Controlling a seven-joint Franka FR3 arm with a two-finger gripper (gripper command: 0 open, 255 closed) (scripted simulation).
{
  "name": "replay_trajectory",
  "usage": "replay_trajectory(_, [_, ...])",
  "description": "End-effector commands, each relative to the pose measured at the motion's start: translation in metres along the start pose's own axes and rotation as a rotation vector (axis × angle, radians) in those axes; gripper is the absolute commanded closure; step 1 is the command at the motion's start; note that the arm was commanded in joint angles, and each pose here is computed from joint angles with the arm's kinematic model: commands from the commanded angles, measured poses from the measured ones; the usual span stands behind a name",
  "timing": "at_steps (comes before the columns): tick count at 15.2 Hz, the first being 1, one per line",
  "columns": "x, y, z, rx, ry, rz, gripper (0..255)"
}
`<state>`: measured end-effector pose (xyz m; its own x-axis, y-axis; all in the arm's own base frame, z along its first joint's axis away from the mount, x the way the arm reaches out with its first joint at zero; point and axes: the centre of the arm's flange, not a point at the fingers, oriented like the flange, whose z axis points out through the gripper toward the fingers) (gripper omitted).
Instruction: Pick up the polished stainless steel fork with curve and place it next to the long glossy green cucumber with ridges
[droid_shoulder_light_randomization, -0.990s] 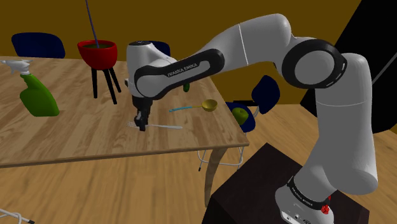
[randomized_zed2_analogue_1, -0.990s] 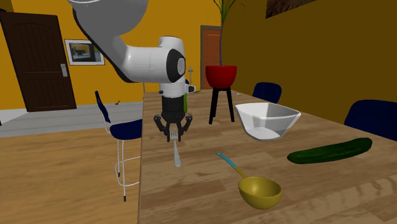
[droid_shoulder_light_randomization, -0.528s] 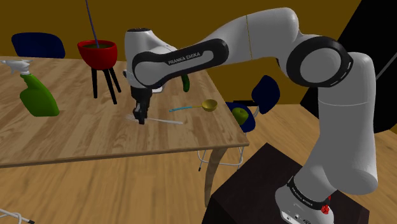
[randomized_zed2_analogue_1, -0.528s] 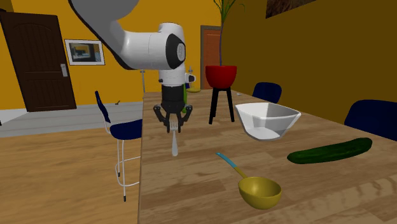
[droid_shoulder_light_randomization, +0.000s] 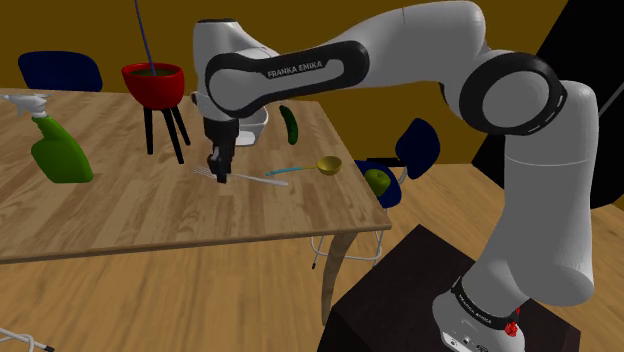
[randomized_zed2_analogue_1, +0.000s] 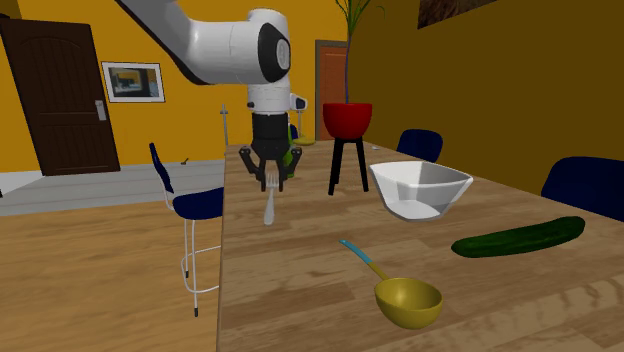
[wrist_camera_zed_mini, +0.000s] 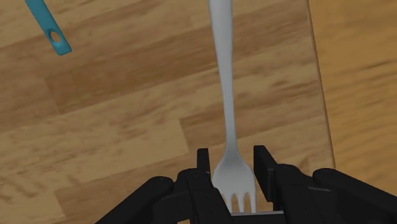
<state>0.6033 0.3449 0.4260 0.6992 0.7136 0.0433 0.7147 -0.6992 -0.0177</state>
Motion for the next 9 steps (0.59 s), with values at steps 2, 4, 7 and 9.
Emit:
replay_trajectory(2, [0.002,0.0,-0.015,0.0,0.0,0.0,255])
replay_trajectory(4, [0.003,0.0,-0.023,0.0,0.0,0.0,255])
replay_trajectory(7, [-0.018,0.033,-0.024,0.0,0.0,0.0,255])
replay_trajectory(9, [-0.032,0.056,-0.026,0.0,0.0,0.0,255])
